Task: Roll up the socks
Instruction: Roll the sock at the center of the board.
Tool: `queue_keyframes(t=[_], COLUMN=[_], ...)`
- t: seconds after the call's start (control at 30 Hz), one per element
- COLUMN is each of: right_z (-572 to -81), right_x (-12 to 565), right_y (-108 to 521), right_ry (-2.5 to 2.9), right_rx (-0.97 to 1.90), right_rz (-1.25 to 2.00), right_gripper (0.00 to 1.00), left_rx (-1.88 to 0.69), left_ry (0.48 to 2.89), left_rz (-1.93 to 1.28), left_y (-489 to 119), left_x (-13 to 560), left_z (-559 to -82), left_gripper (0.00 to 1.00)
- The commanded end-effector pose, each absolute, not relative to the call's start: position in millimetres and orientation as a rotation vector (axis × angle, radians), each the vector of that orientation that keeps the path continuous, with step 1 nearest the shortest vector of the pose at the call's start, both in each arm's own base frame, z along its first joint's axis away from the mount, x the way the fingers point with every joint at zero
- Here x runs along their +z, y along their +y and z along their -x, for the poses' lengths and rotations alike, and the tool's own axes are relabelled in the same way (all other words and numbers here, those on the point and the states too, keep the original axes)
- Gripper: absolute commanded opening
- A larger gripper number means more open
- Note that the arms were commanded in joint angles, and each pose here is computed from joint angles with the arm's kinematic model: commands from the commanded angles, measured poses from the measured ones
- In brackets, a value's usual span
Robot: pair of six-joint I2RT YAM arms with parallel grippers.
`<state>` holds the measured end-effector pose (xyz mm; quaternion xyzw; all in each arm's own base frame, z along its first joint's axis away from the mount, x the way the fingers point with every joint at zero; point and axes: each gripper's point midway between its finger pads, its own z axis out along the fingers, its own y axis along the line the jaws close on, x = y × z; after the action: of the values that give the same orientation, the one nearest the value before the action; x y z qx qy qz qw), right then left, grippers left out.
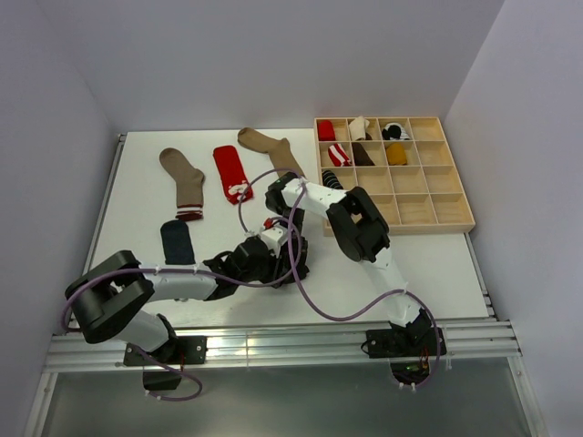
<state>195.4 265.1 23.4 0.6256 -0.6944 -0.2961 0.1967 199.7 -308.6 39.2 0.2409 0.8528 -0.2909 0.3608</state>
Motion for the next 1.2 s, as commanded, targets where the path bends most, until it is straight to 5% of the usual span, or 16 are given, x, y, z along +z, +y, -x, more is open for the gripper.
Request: queue_keyframes(t=[0.0,0.33,0.53,0.93,1.17], right_z=[-209,-226,-248,-302,-288], right_x=[-8,-4,20,105,127], right_y=[263,272,274,249,230], right_ry=[-1.938,-2.198,-2.457,-2.878,-2.955], right_rx=[-0.759,-0.774,-0.827,-1.071,-1.018], right_rz=[-1.823,-1.779,-1.723,-1.703,-2.067], right_gripper=[0.14,0.27,0.39,0.46,0.49], left_rx=[-0.764,-0.813,-0.865,-1.018,-1.139], left_ry=[2.178,2.292,2.349,2.432,2.548], left_rz=[-0.576,-0.457,-0.425,-0.336,-0.189], left_y=[-316,-306,-302,-298,-292], left_x=[42,15,5,7,4], left_z=[-206,-189,-175,-163,-162], left_gripper=[0.41,0.01,0.00,0.00,0.00])
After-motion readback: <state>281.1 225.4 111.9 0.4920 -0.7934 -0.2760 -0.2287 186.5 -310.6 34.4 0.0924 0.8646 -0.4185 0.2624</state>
